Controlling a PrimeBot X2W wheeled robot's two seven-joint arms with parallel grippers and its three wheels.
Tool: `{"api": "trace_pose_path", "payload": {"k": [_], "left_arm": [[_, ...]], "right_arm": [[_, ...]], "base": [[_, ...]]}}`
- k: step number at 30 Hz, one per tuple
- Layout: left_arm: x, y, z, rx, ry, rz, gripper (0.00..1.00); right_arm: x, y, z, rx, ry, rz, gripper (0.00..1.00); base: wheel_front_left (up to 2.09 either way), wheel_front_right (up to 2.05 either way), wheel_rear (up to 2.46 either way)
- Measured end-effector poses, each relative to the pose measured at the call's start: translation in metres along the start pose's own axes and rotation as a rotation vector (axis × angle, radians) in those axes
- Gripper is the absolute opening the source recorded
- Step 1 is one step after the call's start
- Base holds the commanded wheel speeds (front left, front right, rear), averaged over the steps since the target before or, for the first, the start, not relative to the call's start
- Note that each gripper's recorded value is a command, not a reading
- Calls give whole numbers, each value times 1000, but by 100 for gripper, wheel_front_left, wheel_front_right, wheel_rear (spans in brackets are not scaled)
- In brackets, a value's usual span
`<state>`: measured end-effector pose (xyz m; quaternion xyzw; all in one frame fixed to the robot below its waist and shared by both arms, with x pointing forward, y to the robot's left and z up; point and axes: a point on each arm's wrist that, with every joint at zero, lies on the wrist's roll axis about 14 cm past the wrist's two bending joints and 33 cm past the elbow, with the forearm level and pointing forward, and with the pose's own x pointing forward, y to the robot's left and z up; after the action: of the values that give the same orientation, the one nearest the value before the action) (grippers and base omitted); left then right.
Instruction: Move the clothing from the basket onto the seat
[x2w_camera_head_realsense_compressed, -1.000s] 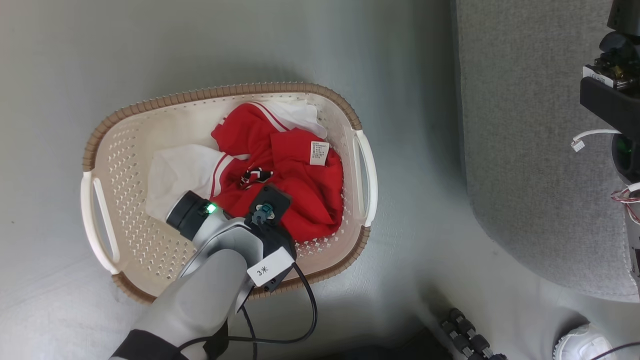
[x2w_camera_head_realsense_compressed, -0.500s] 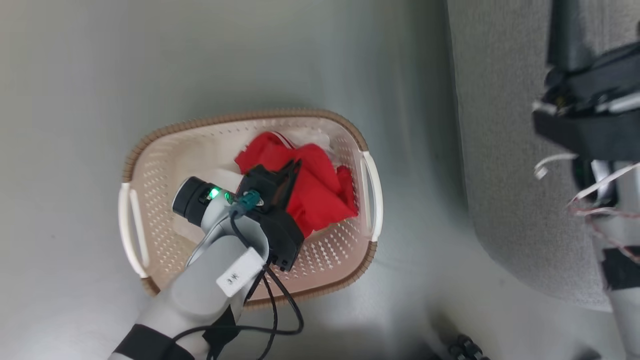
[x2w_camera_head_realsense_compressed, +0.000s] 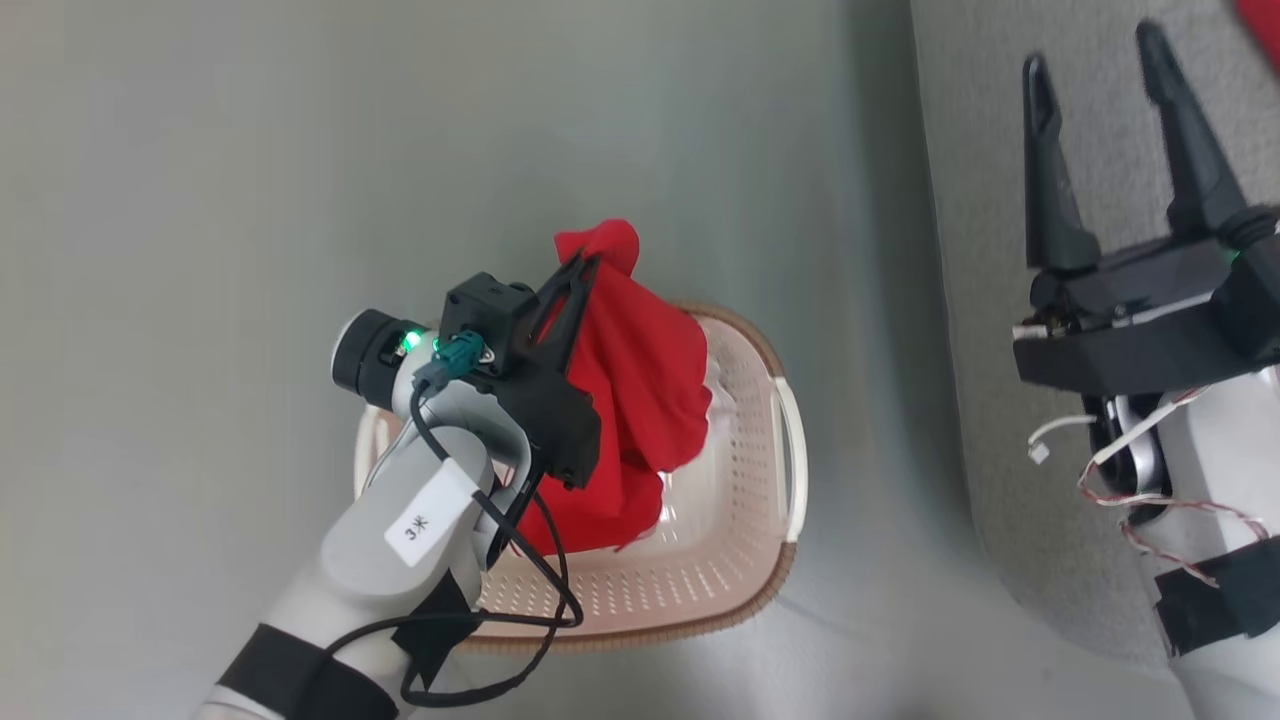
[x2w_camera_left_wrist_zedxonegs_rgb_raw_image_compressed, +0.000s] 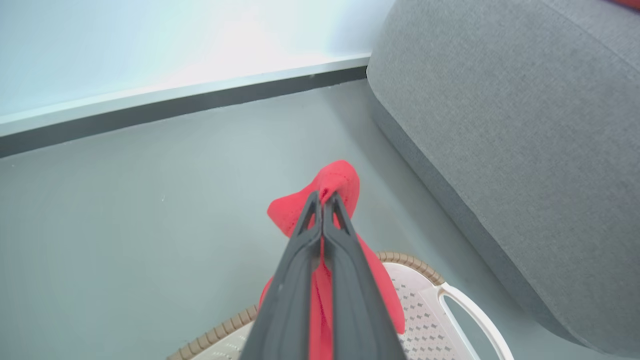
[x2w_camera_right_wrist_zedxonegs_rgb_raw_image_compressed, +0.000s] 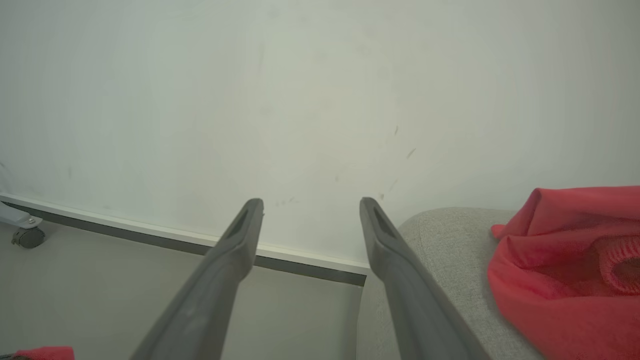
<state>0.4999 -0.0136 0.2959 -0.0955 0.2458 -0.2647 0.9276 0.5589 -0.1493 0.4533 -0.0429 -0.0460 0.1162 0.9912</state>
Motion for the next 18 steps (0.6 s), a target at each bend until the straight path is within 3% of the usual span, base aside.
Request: {"api": "trace_pose_path", "payload": {"k": [11,18], "left_arm": [[-39,11,104,108,-233,34,0],[-74,-4,177,174,-412,32,0]], "right_arm": [[-19,20,25,82,0,-6,100],[-39,27,45,100,-1,-8,100]], "base": [[0,0,0],[0,0,0]]}}
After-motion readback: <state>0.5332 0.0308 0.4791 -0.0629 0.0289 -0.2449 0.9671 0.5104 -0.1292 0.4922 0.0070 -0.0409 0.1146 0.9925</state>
